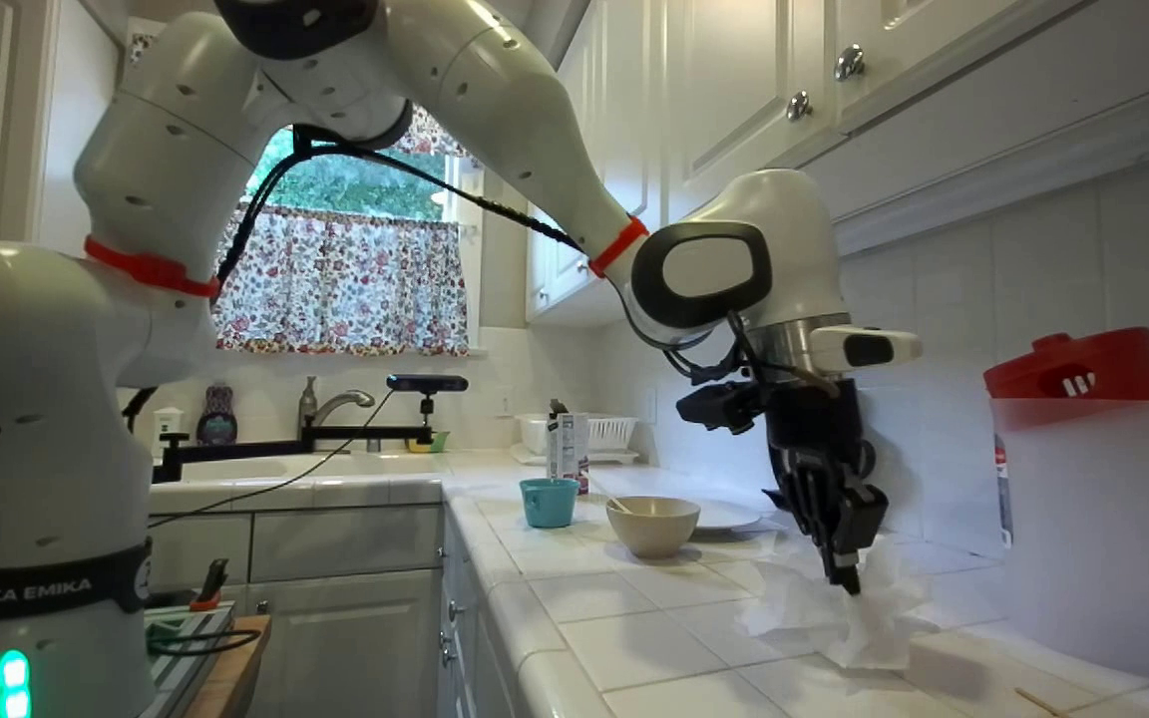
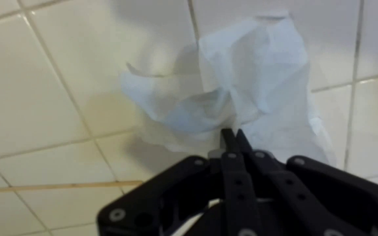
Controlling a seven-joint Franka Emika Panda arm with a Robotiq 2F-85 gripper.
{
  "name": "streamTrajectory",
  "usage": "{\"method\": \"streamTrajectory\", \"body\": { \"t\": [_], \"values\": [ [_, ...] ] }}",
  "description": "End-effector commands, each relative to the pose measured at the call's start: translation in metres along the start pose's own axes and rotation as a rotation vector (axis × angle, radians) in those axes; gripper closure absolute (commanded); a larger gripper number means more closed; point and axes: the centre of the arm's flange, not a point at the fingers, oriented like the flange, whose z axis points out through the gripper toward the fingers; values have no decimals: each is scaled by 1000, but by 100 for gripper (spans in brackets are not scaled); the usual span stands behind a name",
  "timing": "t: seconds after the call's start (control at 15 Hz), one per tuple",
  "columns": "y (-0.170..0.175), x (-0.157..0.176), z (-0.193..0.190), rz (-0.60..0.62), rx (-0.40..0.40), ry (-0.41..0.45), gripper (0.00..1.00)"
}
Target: Use the white napkin to wipe the right side of the counter.
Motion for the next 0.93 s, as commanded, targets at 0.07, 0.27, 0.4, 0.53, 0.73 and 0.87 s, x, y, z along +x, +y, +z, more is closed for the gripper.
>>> {"method": "streamTrajectory", "body": {
  "t": [0.07,0.27,0.4,0.53,0.73,0.87],
  "values": [
    [-23,26,-22,-32,59,56,100],
    [-47,51,-38,-61,116,120,100],
    [-67,67,-51,-92,171,165,100],
    [-89,75,-60,-134,224,194,100],
    [-118,70,-52,-206,267,180,100],
    [-129,65,-38,-243,274,161,100]
  ]
}}
